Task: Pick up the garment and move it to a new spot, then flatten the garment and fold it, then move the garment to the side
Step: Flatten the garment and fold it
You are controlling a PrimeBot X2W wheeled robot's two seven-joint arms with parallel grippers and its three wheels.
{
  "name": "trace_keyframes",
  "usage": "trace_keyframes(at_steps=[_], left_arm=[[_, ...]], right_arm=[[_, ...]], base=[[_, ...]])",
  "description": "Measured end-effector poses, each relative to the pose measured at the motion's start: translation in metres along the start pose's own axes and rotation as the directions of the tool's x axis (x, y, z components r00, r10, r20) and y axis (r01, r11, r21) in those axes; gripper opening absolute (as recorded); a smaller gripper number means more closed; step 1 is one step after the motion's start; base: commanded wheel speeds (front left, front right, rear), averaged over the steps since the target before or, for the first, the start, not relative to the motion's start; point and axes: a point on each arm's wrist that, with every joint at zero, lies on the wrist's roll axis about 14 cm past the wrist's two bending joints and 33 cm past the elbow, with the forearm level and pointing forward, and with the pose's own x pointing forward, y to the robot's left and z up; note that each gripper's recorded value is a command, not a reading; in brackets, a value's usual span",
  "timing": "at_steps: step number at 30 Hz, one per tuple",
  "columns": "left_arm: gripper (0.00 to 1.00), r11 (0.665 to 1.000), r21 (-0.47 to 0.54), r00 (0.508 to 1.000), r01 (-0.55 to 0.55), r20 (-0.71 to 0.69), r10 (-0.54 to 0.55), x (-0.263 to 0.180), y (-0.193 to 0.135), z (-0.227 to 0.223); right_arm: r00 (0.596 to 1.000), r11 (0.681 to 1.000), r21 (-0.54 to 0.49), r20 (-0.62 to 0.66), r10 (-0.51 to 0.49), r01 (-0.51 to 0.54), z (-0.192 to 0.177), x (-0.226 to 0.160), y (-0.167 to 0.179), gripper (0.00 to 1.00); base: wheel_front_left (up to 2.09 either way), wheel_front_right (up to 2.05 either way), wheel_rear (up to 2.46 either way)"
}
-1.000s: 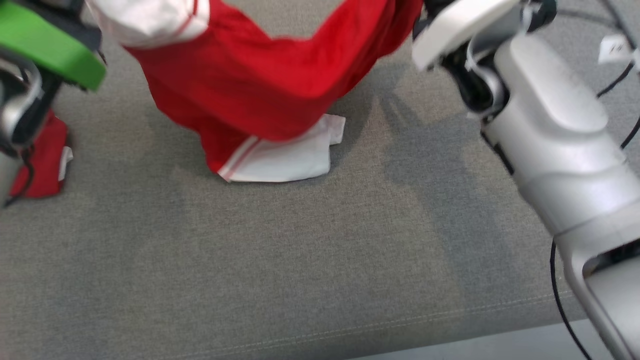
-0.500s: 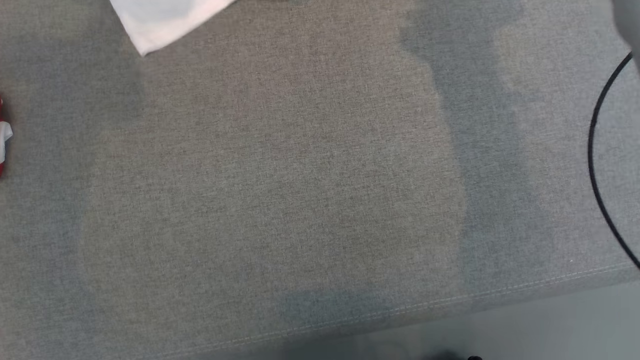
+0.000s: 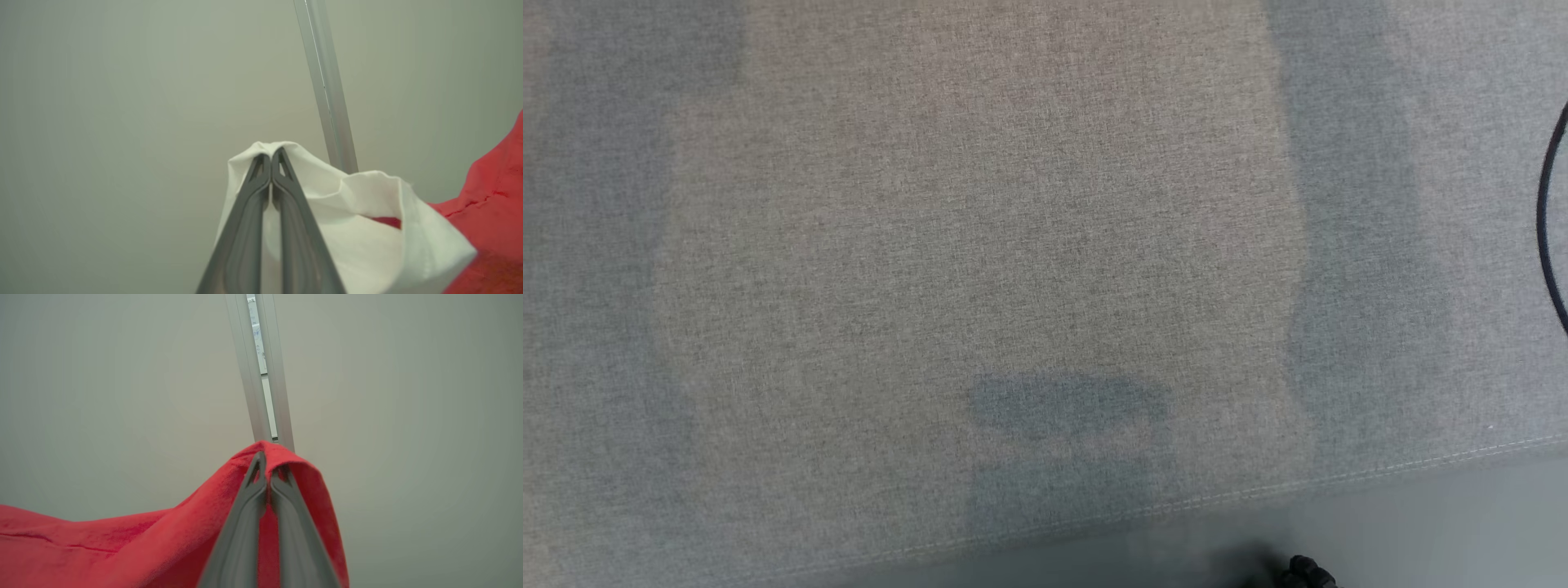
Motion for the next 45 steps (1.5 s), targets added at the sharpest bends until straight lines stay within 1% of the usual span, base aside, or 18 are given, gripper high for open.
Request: trace_keyframes(at_steps=[2, 7, 8, 10, 12, 16, 20, 25, 28, 32, 33, 36, 39, 40, 42, 43, 44, 45], left_arm=[[0.0, 1.0, -0.03, 1.0, -0.001, -0.012, 0.001, -0.002, -0.002, -0.014], [0.0, 0.996, -0.086, 0.998, 0.007, -0.069, -0.013, -0.017, -0.012, -0.056], [0.0, 0.996, -0.091, 0.997, 0.01, -0.08, -0.018, -0.022, -0.014, -0.062], [0.0, 0.988, -0.152, 0.997, -0.005, -0.078, -0.007, -0.029, -0.016, -0.066], [0.0, 0.988, -0.157, 0.995, 0.008, -0.099, -0.024, -0.041, -0.023, -0.076], [0.0, 0.977, -0.213, 0.993, -0.01, -0.12, -0.015, -0.071, -0.035, -0.086], [0.0, 0.96, -0.269, 0.99, -0.076, -0.132, 0.041, -0.102, -0.034, -0.086], [0.0, 0.938, -0.315, 0.979, -0.143, -0.184, 0.087, -0.153, -0.044, -0.092], [0.0, 0.918, -0.348, 0.969, -0.188, -0.217, 0.116, -0.186, -0.054, -0.093], [0.0, 0.882, -0.403, 0.954, -0.246, -0.261, 0.147, -0.229, -0.074, -0.091], [0.0, 0.871, -0.415, 0.949, -0.263, -0.272, 0.157, -0.239, -0.079, -0.091], [0.0, 0.819, -0.468, 0.932, -0.332, -0.296, 0.208, -0.264, -0.087, -0.088], [0.0, 0.782, -0.494, 0.913, -0.38, -0.336, 0.232, -0.29, -0.1, -0.09], [0.0, 0.771, -0.505, 0.909, -0.389, -0.347, 0.232, -0.297, -0.105, -0.091], [0.0, 0.769, -0.496, 0.899, -0.403, -0.37, 0.233, -0.31, -0.114, -0.092], [0.0, 0.754, -0.506, 0.893, -0.42, -0.378, 0.243, -0.316, -0.117, -0.092], [0.0, 0.754, -0.506, 0.893, -0.42, -0.378, 0.243, -0.316, -0.117, -0.092], [0.0, 0.728, -0.52, 0.88, -0.447, -0.402, 0.253, -0.328, -0.126, -0.093]], right_arm=[[0.999, 1.0, 0.028, -0.033, 0.0, 0.001, -0.022, -0.004, 0.001, 0.0], [0.992, 0.999, 0.04, -0.122, 0.021, -0.017, -0.069, -0.02, 0.005, 0.0], [0.991, 0.999, 0.048, -0.13, 0.028, -0.022, -0.074, -0.024, 0.006, 0.0], [0.988, 0.997, 0.068, -0.145, 0.047, -0.038, -0.081, -0.031, 0.012, 0.0], [0.983, 0.995, 0.08, -0.172, 0.069, -0.056, -0.091, -0.042, 0.017, 0.0], [0.972, 0.99, 0.134, -0.222, 0.078, -0.049, -0.109, -0.071, 0.015, 0.0], [0.96, 0.981, 0.187, -0.264, 0.096, -0.047, -0.122, -0.101, 0.018, 0.0], [0.937, 0.971, 0.236, -0.33, 0.115, -0.036, -0.141, -0.149, 0.022, 0.0], [0.926, 0.965, 0.262, -0.359, 0.113, -0.016, -0.146, -0.178, 0.02, 0.0], [0.904, 0.958, 0.286, -0.413, 0.107, 0.017, -0.154, -0.221, 0.017, 0.0], [0.902, 0.956, 0.293, -0.42, 0.099, 0.032, -0.154, -0.23, 0.014, 0.0], [0.897, 0.95, 0.304, -0.434, 0.079, 0.064, -0.152, -0.253, 0.008, 0.0], [0.897, 0.943, 0.321, -0.438, 0.06, 0.093, -0.147, -0.273, 0.003, 0.0], [0.898, 0.943, 0.318, -0.438, 0.052, 0.1, -0.144, -0.279, 0.001, 0.0], [0.9, 0.944, 0.313, -0.433, 0.041, 0.108, -0.139, -0.289, -0.004, 0.0], [0.9, 0.94, 0.319, -0.434, 0.031, 0.122, -0.138, -0.296, -0.006, 0.0], [0.9, 0.94, 0.319, -0.434, 0.031, 0.122, -0.138, -0.296, -0.006, 0.0], [0.893, 0.942, 0.313, -0.449, 0.035, 0.12, -0.14, -0.313, -0.003, 0.0]], base=[[0.0, 0.0, 0.0], [0.0, 0.0, 0.0], [0.0, 0.0, 0.0], [0.0, 0.0, 0.0], [0.0, 0.0, 0.0], [0.0, 0.0, 0.0], [0.0, 0.0, 0.0], [0.0, 0.0, 0.0], [0.0, 0.0, 0.0], [0.0, 0.0, 0.0], [0.0, 0.0, 0.0], [0.0, 0.0, 0.0], [0.0, 0.0, 0.0], [0.0, 0.0, 0.0], [0.0, 0.0, 0.0], [0.0, 0.0, 0.0], [0.0, 0.0, 0.0], [0.0, 0.0, 0.0]])
